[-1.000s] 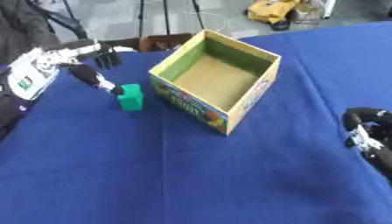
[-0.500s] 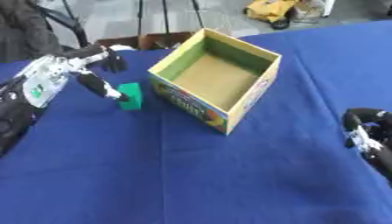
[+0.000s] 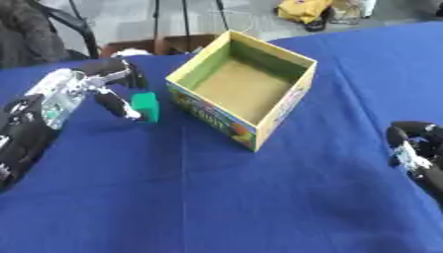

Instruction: Pick up objects on the table and place them in the box.

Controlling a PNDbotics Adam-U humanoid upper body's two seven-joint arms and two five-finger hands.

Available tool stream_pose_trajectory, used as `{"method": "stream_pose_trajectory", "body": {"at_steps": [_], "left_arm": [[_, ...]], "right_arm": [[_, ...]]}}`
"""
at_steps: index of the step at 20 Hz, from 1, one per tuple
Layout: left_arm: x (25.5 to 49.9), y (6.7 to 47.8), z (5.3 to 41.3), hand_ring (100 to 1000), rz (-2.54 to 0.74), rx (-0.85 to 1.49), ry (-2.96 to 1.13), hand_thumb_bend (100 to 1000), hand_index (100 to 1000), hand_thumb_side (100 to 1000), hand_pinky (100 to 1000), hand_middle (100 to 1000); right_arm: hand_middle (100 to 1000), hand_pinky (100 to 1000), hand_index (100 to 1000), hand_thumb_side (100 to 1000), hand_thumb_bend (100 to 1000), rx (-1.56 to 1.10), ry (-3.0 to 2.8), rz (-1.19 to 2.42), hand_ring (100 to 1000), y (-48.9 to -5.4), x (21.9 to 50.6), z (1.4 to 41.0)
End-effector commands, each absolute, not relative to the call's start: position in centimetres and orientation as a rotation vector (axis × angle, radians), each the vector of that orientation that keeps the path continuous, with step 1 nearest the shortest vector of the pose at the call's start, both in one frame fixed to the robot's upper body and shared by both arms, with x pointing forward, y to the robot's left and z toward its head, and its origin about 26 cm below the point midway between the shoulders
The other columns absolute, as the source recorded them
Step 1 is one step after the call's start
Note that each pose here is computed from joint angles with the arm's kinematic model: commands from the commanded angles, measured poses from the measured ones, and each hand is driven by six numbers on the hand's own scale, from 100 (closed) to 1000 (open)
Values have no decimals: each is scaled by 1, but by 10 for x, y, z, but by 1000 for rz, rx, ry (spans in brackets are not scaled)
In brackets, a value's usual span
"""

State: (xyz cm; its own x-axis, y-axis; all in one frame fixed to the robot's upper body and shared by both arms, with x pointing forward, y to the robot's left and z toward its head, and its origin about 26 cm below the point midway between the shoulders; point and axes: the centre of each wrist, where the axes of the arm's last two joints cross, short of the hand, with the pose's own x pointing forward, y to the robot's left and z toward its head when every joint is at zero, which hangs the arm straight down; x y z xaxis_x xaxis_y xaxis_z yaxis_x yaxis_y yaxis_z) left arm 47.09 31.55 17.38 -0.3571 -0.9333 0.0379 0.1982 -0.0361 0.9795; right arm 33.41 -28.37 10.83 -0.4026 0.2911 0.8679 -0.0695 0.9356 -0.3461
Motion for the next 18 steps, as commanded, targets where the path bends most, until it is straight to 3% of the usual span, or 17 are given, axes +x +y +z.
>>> {"method": "stream_pose_trajectory", "body": {"at_steps": [1, 5, 11, 18], "left_arm": [[472, 321, 182, 612, -1566, 930, -1313, 753, 697, 334, 663, 577], [472, 321, 172, 556, -1583, 972, -1292, 729, 652, 317, 610, 522], [473, 322, 164, 428, -1599, 1048, -1293, 667, 482, 304, 536, 369], [472, 327, 199, 405, -1539, 1138, -1452, 637, 423, 326, 516, 331]], "right_arm": [[520, 425, 715, 556, 348, -164, -1974, 405, 404, -284, 335, 117], [520, 425, 716, 556, 348, -165, -1974, 405, 404, -284, 335, 117], [519, 425, 716, 557, 347, -166, -1974, 400, 405, -285, 335, 117], [519, 426, 716, 558, 345, -177, -1966, 389, 406, -287, 334, 114]]}}
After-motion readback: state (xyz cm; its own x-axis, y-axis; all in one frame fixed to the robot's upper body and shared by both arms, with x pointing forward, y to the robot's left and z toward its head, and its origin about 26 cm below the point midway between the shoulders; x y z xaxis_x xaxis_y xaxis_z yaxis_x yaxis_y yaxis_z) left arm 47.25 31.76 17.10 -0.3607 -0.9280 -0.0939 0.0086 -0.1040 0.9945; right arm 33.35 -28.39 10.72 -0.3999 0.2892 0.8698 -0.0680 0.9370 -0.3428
